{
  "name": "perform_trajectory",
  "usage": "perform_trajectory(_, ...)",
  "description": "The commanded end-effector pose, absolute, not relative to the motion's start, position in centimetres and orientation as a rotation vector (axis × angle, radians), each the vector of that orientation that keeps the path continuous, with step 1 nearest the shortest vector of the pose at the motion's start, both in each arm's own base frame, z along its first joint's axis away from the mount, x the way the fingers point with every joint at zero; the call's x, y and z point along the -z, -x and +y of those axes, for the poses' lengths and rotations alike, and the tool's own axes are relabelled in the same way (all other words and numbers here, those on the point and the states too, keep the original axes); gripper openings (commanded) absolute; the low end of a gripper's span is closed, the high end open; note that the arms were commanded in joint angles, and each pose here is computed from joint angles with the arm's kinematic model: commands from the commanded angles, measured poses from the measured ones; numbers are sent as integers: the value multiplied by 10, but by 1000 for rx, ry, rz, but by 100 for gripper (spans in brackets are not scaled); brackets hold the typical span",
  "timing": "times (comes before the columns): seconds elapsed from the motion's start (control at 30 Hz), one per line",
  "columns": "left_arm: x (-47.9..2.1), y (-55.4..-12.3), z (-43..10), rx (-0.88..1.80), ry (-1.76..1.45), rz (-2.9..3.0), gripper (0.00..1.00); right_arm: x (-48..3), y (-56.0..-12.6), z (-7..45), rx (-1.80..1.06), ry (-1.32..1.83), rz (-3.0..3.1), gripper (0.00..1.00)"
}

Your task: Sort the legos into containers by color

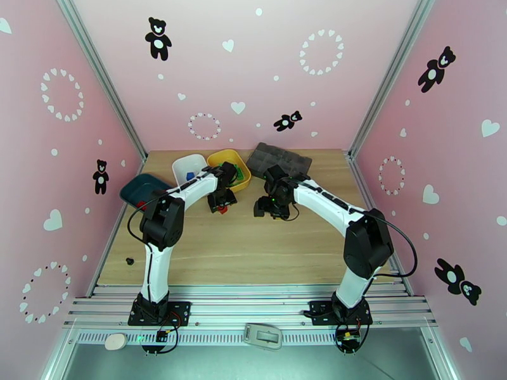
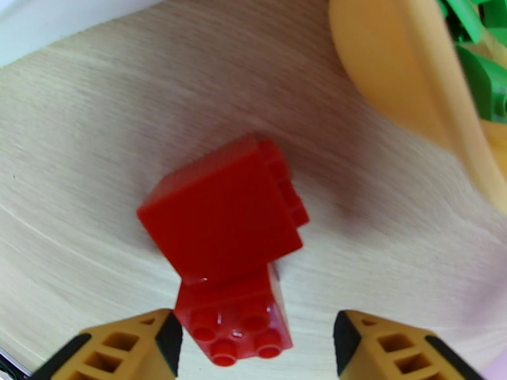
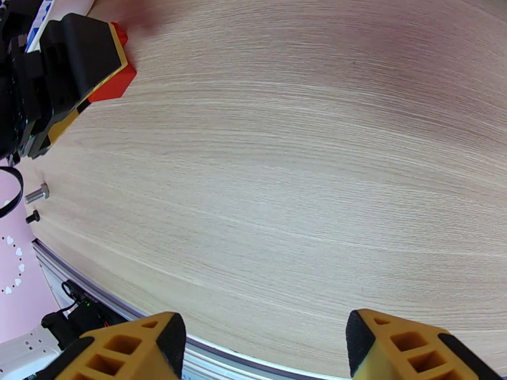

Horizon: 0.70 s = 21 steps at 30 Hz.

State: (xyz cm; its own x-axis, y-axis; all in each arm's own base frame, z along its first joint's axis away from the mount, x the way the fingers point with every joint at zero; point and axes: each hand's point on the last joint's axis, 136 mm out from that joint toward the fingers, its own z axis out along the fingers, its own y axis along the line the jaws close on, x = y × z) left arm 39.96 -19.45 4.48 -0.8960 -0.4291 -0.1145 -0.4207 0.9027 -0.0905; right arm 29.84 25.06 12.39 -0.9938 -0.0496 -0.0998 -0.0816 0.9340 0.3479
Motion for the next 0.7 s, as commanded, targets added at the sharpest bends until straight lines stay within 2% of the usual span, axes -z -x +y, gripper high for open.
perform_trajectory(0.0, -46, -402, -186, 43, 655, 2936, 60, -130, -300, 256, -589, 110, 2985, 71)
perform_trajectory(0.67, -40, -390, -185, 73, 598, 2968, 38, -132, -305, 279, -658, 113, 2970, 69)
